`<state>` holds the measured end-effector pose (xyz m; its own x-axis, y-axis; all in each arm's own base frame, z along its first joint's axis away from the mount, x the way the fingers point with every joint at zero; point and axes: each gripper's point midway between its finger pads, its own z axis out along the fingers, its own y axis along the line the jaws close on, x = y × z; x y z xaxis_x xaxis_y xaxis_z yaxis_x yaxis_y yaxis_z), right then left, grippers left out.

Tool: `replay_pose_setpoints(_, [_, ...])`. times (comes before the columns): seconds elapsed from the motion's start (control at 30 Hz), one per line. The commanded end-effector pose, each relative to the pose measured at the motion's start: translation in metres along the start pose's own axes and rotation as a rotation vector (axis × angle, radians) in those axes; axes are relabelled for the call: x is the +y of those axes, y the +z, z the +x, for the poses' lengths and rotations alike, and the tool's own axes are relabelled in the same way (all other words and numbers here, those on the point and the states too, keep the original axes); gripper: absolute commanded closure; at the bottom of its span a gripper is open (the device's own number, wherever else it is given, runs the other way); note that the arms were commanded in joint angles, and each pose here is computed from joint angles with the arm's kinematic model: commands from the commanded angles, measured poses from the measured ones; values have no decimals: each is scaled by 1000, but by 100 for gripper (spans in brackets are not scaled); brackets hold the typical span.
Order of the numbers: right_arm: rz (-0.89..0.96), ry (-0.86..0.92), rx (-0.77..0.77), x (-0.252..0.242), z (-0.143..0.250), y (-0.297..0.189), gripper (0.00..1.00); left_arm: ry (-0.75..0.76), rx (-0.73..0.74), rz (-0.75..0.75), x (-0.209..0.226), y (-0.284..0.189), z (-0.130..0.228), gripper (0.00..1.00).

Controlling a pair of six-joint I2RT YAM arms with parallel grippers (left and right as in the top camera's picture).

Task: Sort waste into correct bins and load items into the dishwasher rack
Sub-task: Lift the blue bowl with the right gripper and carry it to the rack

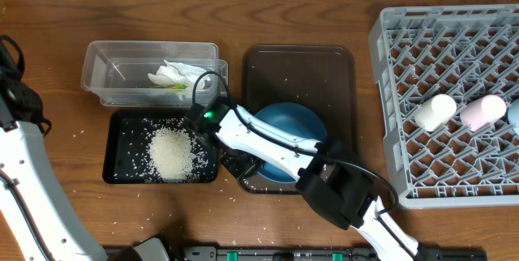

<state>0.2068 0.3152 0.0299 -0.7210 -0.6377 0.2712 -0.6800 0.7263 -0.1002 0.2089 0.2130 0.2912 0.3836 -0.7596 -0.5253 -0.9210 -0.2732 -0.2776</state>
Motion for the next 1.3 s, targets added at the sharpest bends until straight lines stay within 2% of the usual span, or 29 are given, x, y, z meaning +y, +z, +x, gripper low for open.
replay_pose_setpoints(0.0, [-5,9,12,2,0,5,83,6,-5,-9,1,1,-2,9])
replay_pose_setpoints(0.17, [-13,21,6,5,-1,5,83,6,-5,-9,1,1,-2,9])
replay_pose_setpoints(0.27, [-15,21,1,6,-2,5,99,6,-5,-9,1,1,-2,9])
replay_pose_setpoints(0.47, [-19,43,1,-1,-3,2,99,6,-5,-9,1,1,-2,9])
replay_pose_setpoints(0.63, [-48,92,-56,-21,-7,-24,99,6,-5,-9,1,1,-2,9])
replay_pose_setpoints(0.9, [-123,162,-335,-81,-7,-120,99,6,-5,-9,1,1,-2,9])
replay_pose_setpoints(1.27, [-206,357,-840,-207,60,-255,99,6,-5,-9,1,1,-2,9])
